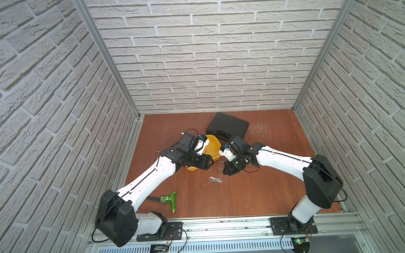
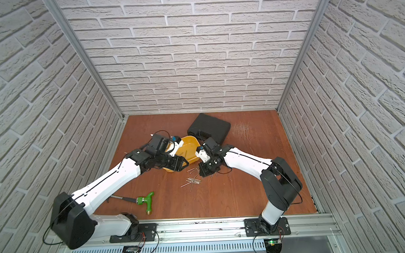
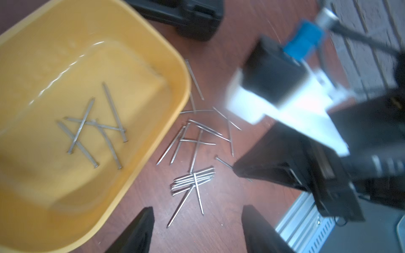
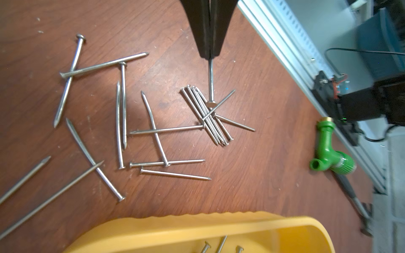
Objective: Put the nails on the desktop into the storage box
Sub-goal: Pick up the nail from the center of the board.
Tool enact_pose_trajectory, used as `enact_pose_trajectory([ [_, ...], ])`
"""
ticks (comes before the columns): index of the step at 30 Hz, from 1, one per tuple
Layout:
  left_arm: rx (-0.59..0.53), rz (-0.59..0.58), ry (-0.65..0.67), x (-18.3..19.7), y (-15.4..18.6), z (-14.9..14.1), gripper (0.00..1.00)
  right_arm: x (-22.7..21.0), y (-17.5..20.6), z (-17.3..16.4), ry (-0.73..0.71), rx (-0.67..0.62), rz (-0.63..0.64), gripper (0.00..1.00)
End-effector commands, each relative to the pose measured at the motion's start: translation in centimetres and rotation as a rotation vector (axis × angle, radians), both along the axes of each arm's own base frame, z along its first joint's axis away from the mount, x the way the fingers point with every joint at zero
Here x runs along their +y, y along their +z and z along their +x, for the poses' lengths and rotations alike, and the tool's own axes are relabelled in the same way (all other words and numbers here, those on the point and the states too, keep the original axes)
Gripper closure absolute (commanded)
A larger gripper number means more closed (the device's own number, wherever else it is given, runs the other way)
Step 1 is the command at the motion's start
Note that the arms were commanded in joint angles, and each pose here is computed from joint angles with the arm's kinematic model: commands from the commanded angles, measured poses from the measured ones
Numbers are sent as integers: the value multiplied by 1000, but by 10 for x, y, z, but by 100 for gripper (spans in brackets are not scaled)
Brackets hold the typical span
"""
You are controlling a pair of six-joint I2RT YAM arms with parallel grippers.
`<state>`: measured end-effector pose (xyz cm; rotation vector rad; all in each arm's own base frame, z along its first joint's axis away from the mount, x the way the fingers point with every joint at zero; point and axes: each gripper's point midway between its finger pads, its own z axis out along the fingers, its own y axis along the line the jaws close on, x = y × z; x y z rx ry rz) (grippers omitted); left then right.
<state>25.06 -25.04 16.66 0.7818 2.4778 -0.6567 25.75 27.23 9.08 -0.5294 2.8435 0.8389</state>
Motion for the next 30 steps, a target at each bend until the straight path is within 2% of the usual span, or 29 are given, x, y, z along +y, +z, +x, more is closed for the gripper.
enact_pose_trajectory([
  [1,-202,195,-263,-7,-1,-6,24,10,28,-11,-36,106,189,98],
  [3,-294,292,-393,-9,-4,-9,19,6,33,-15,-40,124,217,98],
  [4,-338,340,-439,-8,-5,-7,14,4,34,-17,-41,136,229,98],
  [5,-374,371,-473,-7,-5,-6,5,2,35,-20,-41,146,236,98],
  [6,-418,416,-494,-5,-5,-1,2,1,35,-23,-35,158,242,98],
  [8,-500,491,-534,1,-4,9,2,-1,33,-29,-22,175,240,98],
  [10,-579,515,-656,1,-8,4,2,-2,32,-33,-14,192,249,98],
  [12,-669,505,-785,-1,-13,-6,2,0,34,-36,-10,207,276,98],
  [16,-890,450,-886,-10,-5,-13,3,8,42,-38,2,233,340,98],
  [20,-963,460,-929,-17,1,-10,10,14,46,-36,14,248,371,98],
  [24,-1034,458,-960,-25,4,-7,13,21,50,-32,19,271,399,98],
  [30,-1049,459,-1060,-32,2,-17,20,27,63,-27,29,270,434,98],
])
